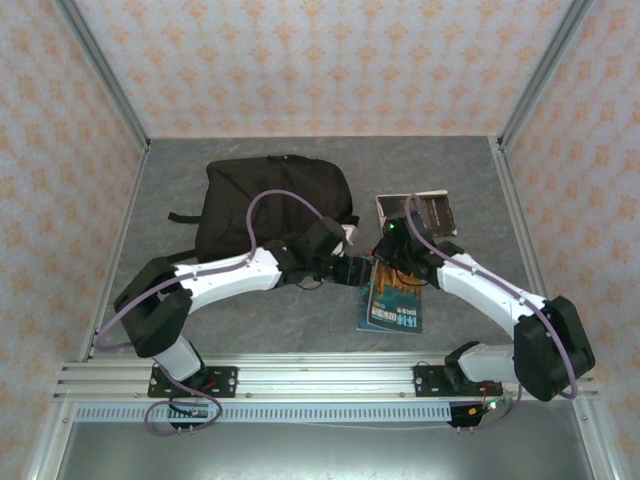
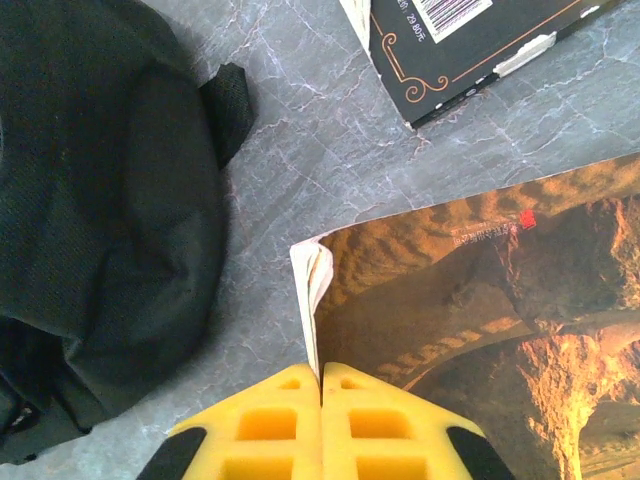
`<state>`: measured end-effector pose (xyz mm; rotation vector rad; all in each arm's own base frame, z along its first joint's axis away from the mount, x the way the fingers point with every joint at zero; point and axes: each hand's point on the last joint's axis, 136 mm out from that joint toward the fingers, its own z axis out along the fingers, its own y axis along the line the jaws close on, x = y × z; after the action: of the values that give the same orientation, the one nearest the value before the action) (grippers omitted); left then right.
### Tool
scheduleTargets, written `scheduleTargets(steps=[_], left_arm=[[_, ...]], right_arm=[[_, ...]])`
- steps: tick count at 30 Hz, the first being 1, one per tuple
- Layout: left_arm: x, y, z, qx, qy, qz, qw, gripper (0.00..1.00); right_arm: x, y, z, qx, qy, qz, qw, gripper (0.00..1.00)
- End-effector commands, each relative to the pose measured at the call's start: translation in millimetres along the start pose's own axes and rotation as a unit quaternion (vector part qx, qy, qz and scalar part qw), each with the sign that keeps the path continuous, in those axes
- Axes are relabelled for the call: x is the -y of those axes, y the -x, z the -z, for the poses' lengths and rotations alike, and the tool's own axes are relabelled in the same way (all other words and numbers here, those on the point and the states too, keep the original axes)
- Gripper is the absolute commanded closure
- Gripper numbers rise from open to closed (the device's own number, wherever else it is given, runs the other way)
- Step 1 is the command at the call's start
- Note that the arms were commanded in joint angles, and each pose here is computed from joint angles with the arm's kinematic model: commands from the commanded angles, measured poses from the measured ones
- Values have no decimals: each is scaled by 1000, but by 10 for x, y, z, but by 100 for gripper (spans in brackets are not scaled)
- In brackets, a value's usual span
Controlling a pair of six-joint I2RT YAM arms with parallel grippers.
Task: Pack the student bag
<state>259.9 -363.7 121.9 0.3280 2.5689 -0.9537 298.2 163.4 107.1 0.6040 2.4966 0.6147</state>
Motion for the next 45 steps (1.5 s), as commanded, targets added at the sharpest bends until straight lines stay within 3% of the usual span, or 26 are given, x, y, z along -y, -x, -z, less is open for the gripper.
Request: scheduleTargets(steps=[1,10,14,16,19,20,21,24,27,30,33,38,45], left_arm=[[194,66,-122,13,-43,-15,999,30],[104,-42,-489,-21,-4,-42,999,33],[153,-65,-620,-33,-17,-39,999,41],[176,-73,-665,-36,-20,-39,998,55],[221,-52,-643,-31,-28,-43,998,83],[233,-43,-614,-30,-29,-46,998,92],[252,-35,-575,-29,-30,-50,998,97],[302,3,-429,-19,-34,-59,998,100],[361,57,-272,-5,-41,-62,997,100],[433,106,-152,3,-50,-67,997,100],[522,142,-56,10,-63,-72,995,100],[666,178,76,17,-91,-81,992,100],[745,192,197,24,-111,-86,990,100]], right_arm=[[-63,38,6,-1,25,-28,999,100],[-91,32,6,-9,35,-44,998,100],[-106,20,-18,-13,39,-50,998,100],[-94,23,-33,-13,35,-50,998,100],[-49,38,-31,-9,19,-43,999,100],[-31,55,-8,-7,9,-35,999,95],[-7,74,23,-4,-1,-26,1000,83],[29,167,189,20,-17,1,1000,37],[101,314,476,64,-39,21,997,16],[241,446,778,117,-64,27,991,1],[391,457,904,148,-63,29,987,0],[592,322,732,114,27,-66,991,0],[663,337,602,114,191,-178,959,0]])
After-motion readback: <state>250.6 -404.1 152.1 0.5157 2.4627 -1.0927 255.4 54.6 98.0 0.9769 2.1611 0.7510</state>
